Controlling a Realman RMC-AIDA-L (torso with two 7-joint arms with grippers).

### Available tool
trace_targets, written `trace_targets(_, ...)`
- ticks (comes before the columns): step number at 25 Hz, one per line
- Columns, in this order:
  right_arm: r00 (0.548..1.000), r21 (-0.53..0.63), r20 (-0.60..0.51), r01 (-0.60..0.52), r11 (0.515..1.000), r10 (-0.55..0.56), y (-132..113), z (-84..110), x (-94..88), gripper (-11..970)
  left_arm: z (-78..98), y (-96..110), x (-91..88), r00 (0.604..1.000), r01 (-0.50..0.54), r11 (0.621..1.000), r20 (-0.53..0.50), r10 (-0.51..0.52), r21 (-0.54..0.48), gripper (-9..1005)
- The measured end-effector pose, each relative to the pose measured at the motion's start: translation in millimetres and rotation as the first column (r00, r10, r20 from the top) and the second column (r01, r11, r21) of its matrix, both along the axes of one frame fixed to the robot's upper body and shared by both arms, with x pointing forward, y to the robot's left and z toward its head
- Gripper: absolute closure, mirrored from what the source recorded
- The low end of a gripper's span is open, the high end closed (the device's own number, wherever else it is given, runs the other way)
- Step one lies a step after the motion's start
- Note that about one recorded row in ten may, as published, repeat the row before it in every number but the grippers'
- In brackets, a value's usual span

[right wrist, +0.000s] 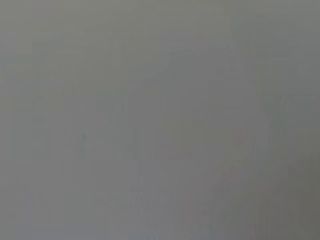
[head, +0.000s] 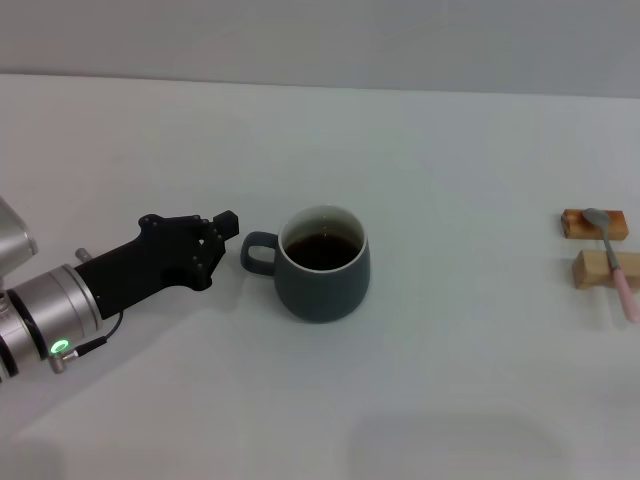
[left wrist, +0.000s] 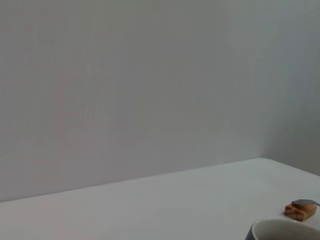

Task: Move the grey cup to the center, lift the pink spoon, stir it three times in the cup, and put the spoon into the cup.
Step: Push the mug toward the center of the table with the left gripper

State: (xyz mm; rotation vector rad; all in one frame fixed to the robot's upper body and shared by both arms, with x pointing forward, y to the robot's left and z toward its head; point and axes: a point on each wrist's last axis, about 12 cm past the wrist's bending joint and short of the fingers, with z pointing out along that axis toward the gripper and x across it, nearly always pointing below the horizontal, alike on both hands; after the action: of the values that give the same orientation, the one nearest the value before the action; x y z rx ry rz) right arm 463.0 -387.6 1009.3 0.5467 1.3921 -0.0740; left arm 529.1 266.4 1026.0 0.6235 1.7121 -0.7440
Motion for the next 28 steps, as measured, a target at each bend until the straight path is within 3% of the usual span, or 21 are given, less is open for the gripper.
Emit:
trace_targets(14,1.0,-0.001,-0.003,0.001,1.0,-0.001,-0.6,-0.3,-0.6,479,0.5,-21.5,3.4,0.999,0.042,0.999,0.004,-0.042,-0.015,915)
trace_targets(28,1.0,-0.001,-0.002,0.001,1.0,-0.001,-0.7,-0.2,-0.7,478,-0.5,-29.3,1.5,0.997,0.078,0.997,-0.004,-0.078,-0.015,907)
